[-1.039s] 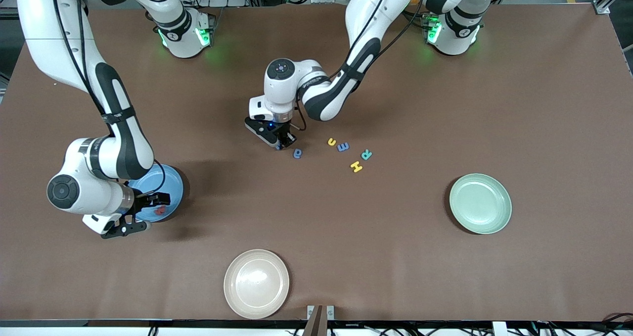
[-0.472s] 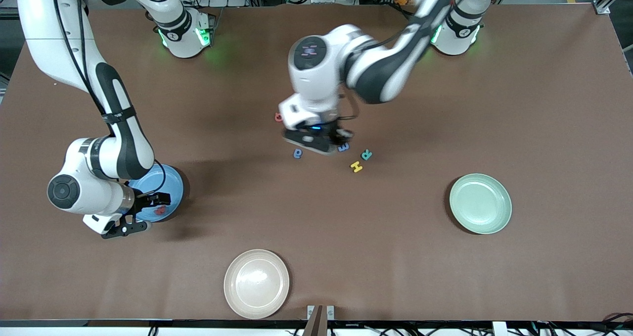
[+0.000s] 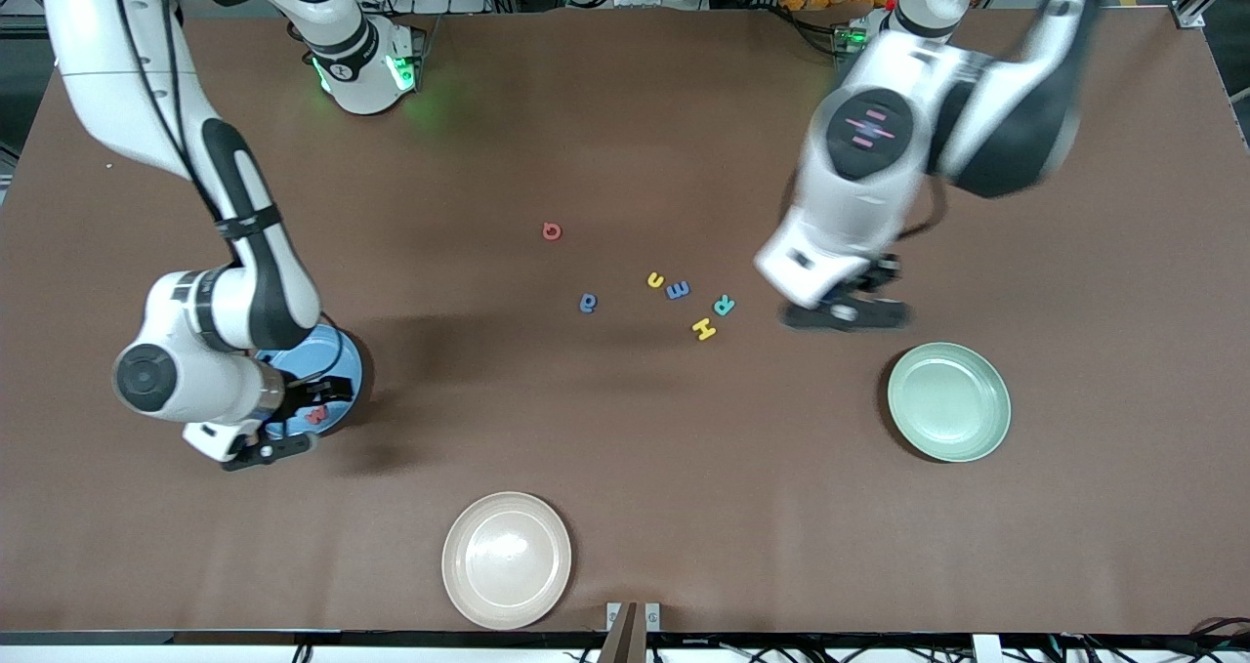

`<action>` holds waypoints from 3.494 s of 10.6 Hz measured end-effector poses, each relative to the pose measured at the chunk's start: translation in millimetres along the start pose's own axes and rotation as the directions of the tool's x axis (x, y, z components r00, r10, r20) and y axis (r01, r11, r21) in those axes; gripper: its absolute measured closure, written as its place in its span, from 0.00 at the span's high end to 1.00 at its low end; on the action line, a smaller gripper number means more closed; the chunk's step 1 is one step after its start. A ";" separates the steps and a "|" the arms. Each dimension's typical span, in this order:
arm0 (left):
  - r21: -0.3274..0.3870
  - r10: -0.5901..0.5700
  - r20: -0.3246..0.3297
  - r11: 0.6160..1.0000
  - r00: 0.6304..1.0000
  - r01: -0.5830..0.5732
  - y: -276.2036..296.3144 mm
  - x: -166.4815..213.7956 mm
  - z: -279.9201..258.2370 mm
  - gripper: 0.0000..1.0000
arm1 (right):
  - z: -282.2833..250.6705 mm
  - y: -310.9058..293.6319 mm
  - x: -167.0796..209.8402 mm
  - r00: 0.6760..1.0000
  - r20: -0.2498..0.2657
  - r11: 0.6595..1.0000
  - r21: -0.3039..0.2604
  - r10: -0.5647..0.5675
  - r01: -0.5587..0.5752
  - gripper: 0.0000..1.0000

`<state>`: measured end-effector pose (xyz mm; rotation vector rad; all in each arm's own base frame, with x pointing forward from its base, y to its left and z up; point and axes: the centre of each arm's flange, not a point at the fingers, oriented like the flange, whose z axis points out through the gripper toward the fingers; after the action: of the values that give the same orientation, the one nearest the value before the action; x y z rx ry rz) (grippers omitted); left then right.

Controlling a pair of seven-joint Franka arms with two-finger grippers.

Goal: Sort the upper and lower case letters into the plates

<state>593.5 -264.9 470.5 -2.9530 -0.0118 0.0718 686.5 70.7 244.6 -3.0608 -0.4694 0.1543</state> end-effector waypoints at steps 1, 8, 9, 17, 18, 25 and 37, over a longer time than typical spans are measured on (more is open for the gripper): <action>0.005 -0.049 0.030 0.999 0.998 0.049 -30.0 11.8 16.5 0.34 | -3.2 -34.6 8.3 0.999 -0.006 0.999 -0.005 -0.049 0.049 1.00; -0.026 -0.243 0.072 0.969 0.967 0.245 -150.0 76.5 170.0 0.34 | 1.7 -265.3 9.5 0.946 -0.009 0.946 -0.025 -0.324 0.324 1.00; -0.034 -0.242 0.074 0.969 0.967 0.245 -160.5 83.7 194.4 0.34 | 5.2 -303.2 1.9 0.945 -0.009 0.945 -0.028 -0.326 0.326 1.00; -0.066 -0.177 0.066 0.981 0.982 0.181 -187.5 99.7 253.2 0.83 | 44.6 -469.7 -58.8 1.000 -0.029 0.999 -0.034 -0.001 0.000 1.00; -0.066 -0.174 0.065 0.982 0.983 0.179 -188.0 99.8 253.2 0.96 | 53.9 -490.0 -68.0 0.998 -0.041 0.999 -0.028 0.043 -0.045 1.00; -0.074 -0.050 0.021 0.996 0.999 0.052 -214.6 104.6 218.6 1.00 | 69.0 -590.5 -81.0 0.986 -0.146 0.996 0.058 0.079 -0.072 1.00; -0.076 -0.011 -0.135 0.997 0.991 0.001 -216.0 39.5 -34.0 1.00 | 101.5 -562.1 -52.6 0.989 -0.147 0.999 -0.025 0.027 -0.031 1.00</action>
<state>633.9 -58.6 542.3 -3.0267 -0.0050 -0.1337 459.1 593.3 179.9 -3.0769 -0.4225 -0.0772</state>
